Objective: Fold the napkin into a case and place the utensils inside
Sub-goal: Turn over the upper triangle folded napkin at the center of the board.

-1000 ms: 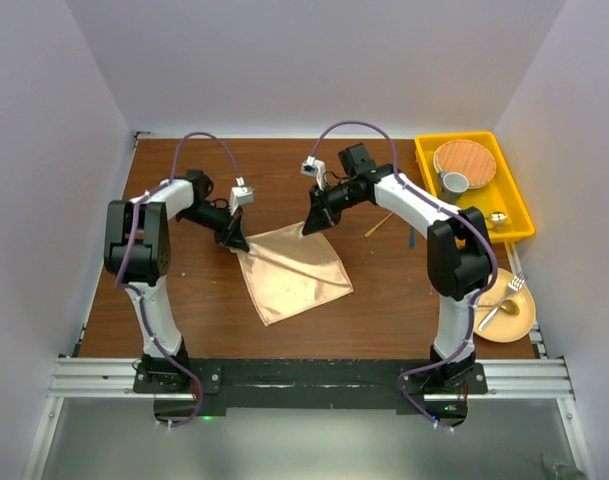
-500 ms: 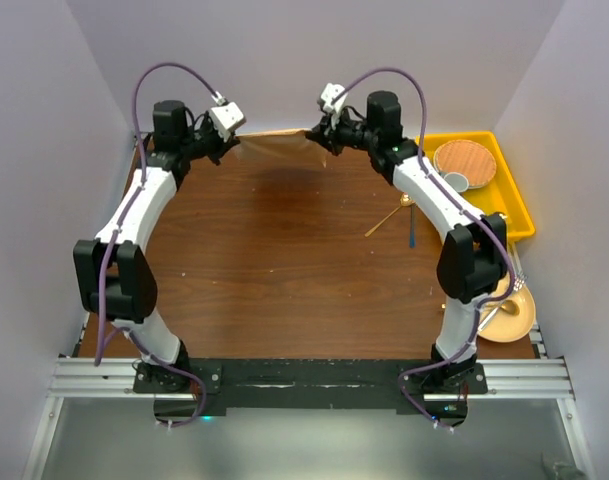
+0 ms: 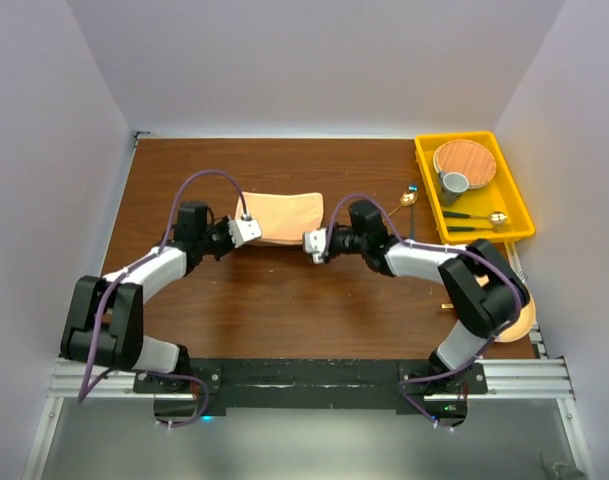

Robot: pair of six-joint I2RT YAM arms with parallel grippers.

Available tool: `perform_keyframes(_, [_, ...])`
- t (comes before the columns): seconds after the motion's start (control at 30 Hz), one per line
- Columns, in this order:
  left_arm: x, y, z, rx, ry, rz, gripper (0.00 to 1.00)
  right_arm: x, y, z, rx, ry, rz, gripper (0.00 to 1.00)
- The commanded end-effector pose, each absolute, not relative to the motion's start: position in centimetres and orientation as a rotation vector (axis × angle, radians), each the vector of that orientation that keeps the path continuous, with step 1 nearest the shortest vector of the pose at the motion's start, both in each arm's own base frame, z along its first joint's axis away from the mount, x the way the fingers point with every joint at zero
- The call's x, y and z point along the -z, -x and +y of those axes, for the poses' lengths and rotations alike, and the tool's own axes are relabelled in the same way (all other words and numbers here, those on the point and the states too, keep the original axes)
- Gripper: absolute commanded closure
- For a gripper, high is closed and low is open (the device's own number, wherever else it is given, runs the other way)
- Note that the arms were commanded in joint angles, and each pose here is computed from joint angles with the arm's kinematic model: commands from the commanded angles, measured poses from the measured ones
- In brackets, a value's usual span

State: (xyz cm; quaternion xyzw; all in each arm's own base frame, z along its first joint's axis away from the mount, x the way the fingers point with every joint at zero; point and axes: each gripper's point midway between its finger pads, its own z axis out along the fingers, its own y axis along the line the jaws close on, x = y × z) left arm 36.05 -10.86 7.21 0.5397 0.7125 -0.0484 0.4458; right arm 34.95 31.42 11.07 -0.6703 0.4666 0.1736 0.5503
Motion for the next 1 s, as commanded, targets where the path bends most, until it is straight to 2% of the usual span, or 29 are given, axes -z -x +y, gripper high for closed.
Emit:
perform_keyframes(0.0, [-8.9, -34.5, -10.0, 0.004, -1.391, 1.672, 1.0, -14.0, -31.1, 31.4, -0.296, 1.707, 0.78, 1.0])
perform_keyframes(0.2, [-5.9, -28.9, -11.0, 0.141, -1.492, 1.727, 1.0, -11.0, -26.1, 31.6, -0.377, 1.871, 0.727, 1.0])
perform_keyframes(0.47, [-4.1, -25.5, -10.9, 0.203, -1.608, 1.751, 0.99, -8.3, -22.2, 31.7, -0.467, 2.027, 0.718, 1.0])
perform_keyframes(0.57, [-4.5, -25.0, -10.9, 0.227, -1.633, 1.765, 0.89, -7.3, -20.4, 31.4, -0.505, 2.089, 0.701, 1.0])
perform_keyframes(0.6, [-4.2, -24.0, -10.6, 0.26, -1.654, 1.806, 0.8, -7.4, -20.2, 31.5, -0.509, 2.099, 0.699, 1.0])
perform_keyframes(0.67, [-4.7, -22.9, -10.3, 0.298, -1.686, 1.848, 0.73, -6.8, -19.0, 31.5, -0.551, 2.146, 0.712, 1.0])
perform_keyframes(0.77, [-5.4, -21.4, -9.4, 0.315, -1.716, 1.874, 0.56, -6.8, -18.1, 32.1, -0.584, 2.174, 0.723, 1.0])
perform_keyframes(0.87, [-6.4, -21.4, -8.4, 0.284, -1.662, 1.905, 0.48, -6.6, -17.0, 33.3, -0.618, 2.204, 0.771, 1.0])
perform_keyframes(0.97, [-7.0, -22.0, -7.4, 0.284, -1.59, 1.968, 0.47, -6.1, -16.1, 34.4, -0.662, 2.23, 0.825, 1.0])
